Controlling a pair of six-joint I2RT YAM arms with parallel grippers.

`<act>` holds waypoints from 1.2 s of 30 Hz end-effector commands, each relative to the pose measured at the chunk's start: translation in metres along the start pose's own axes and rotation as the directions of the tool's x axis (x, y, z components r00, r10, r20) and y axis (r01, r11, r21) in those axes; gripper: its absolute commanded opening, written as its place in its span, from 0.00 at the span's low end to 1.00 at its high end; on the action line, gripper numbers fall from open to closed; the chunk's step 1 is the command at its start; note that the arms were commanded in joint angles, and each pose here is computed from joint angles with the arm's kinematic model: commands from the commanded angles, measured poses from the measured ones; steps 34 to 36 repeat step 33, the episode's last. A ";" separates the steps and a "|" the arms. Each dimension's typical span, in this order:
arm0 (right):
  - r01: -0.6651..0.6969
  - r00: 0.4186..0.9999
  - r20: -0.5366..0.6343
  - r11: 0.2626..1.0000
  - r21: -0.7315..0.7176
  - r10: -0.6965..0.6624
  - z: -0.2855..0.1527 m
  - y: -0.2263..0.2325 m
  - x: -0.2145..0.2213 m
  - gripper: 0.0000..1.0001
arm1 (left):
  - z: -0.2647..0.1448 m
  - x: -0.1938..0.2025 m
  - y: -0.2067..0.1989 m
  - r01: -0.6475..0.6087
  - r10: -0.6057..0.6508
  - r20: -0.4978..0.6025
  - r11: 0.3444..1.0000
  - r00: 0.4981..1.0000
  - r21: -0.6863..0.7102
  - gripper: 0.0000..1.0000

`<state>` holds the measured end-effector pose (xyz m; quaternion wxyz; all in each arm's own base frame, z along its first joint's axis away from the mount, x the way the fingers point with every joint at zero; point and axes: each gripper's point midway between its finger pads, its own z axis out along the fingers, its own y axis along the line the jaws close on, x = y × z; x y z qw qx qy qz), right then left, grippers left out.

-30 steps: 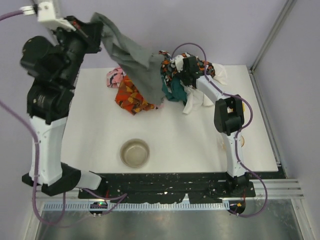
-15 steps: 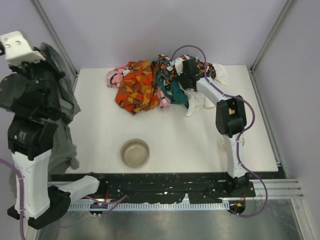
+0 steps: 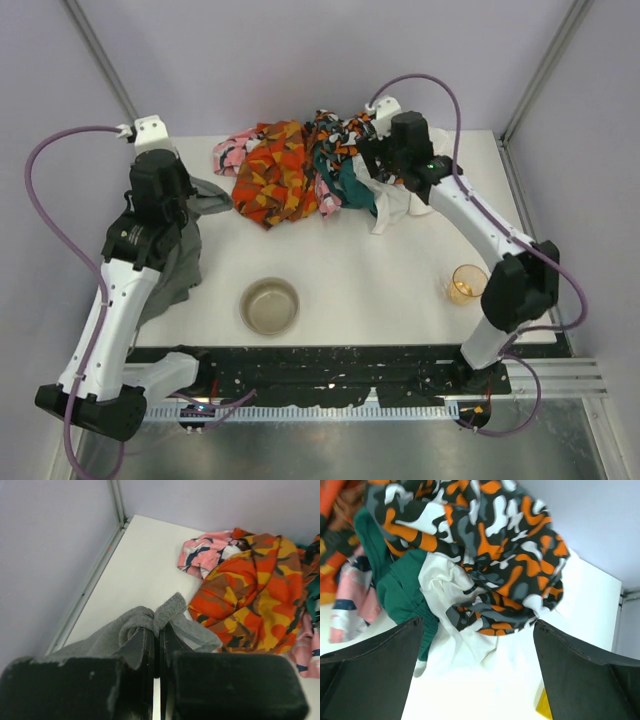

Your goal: Pick out a specific cloth from the pile

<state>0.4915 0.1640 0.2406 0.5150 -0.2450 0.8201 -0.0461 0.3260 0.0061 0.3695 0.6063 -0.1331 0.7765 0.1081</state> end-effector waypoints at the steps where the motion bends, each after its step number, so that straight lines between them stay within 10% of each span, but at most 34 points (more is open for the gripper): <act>1: -0.264 0.954 0.175 0.959 0.103 0.244 -0.057 -0.026 -0.023 0.95 | -0.024 -0.053 -0.008 0.212 -0.226 0.135 0.971 0.965 0.110 0.00; 13: -0.603 0.787 0.208 0.795 0.064 0.581 -0.131 -0.003 0.081 0.95 | -0.014 0.193 0.070 0.269 -0.364 -0.202 0.884 0.909 -0.384 0.03; 15: -0.634 0.763 0.211 0.771 0.063 0.611 -0.141 -0.003 0.089 0.95 | -0.020 0.220 0.072 0.280 -0.399 -0.240 0.869 0.885 -0.408 0.78; 16: -0.633 0.768 0.185 0.770 0.078 0.613 -0.143 -0.001 0.098 0.95 | -0.023 0.219 0.068 0.292 -0.408 -0.254 0.872 0.877 -0.394 0.99; 21: -0.633 0.772 0.192 0.761 0.142 0.606 -0.170 -0.016 0.101 0.95 | -0.045 0.177 0.060 0.338 -0.416 -0.266 0.894 0.869 -0.295 1.00; 25: -0.624 0.775 0.228 0.771 0.128 0.590 -0.181 -0.018 0.105 0.95 | -0.058 0.145 0.018 0.404 -0.380 -0.251 0.914 0.890 0.048 1.00; 30: -0.614 0.760 0.300 0.788 0.040 0.577 -0.188 -0.011 0.097 0.95 | -0.095 0.110 -0.035 0.435 -0.426 -0.141 0.743 0.894 0.508 1.00; 36: -0.613 0.753 0.324 0.789 0.029 0.573 -0.193 -0.013 0.091 0.95 | -0.096 0.109 -0.023 0.438 -0.434 -0.123 0.771 0.893 0.462 1.00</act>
